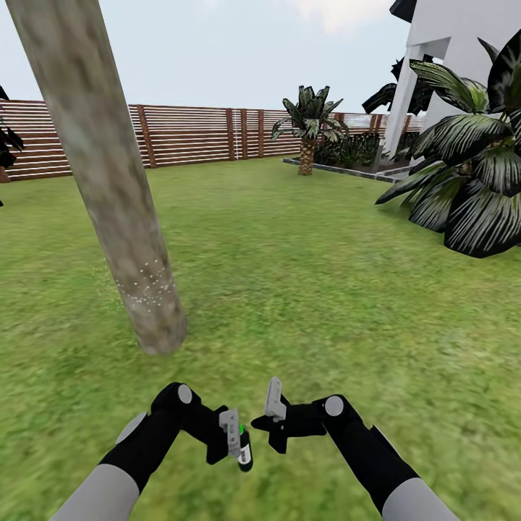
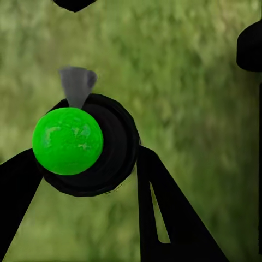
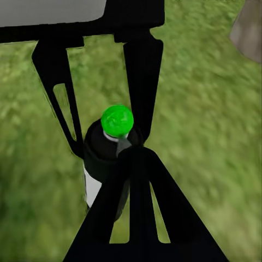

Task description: In the garden, pick up the pesticide atomizer on the floor and spray pesticide onto both trees until each tree trunk is fully covered.

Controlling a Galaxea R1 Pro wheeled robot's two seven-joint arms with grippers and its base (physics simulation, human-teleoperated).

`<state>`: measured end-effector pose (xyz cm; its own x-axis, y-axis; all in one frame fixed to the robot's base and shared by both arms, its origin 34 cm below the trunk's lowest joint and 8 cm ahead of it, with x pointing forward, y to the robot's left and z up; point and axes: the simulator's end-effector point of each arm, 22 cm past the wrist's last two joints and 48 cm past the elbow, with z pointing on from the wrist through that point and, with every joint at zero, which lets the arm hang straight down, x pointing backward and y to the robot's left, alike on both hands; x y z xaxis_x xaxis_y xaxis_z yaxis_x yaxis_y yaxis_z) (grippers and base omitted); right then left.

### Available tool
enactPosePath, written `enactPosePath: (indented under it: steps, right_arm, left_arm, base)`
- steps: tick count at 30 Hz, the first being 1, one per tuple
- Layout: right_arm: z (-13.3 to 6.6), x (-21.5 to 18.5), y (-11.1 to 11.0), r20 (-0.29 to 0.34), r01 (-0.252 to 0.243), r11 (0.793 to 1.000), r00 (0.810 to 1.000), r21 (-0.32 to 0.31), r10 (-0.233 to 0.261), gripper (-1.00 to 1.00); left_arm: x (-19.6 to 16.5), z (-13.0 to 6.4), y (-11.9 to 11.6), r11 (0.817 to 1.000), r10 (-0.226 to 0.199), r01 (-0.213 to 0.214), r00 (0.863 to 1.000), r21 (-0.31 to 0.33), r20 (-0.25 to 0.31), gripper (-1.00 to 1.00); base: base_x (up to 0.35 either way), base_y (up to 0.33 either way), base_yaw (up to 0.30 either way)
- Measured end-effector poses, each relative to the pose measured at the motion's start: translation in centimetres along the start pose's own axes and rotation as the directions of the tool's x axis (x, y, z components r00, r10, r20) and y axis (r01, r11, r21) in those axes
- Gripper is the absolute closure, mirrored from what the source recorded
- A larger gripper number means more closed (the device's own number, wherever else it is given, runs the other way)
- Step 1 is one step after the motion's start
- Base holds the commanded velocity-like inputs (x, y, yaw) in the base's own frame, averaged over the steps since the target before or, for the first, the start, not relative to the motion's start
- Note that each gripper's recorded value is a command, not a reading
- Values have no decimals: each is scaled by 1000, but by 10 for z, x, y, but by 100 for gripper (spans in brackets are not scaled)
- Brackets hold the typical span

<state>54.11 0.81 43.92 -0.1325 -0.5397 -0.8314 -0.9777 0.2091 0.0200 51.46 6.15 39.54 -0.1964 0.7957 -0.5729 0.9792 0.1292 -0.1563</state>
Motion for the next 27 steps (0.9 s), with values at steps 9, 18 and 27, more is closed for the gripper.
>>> enactPosePath:
  steps: [9,18,27]
  right_arm:
    - [0,0,0,0,1,1000,1000,0,-1,100]
    - [0,0,0,0,0,1000,1000,1,0,100]
    - [0,0,-1,-1,-1,1000,1000,1,1,100]
  left_arm:
    - [-10,2,-2,1000,8,-8,1000,0,16,100]
    - [-16,4,-3,1000,12,-12,1000,4,24,100]
    - [-15,4,-3,1000,10,-10,1000,4,23,100]
  base:
    - [0,0,0]
    - [0,0,0]
    - [0,0,0]
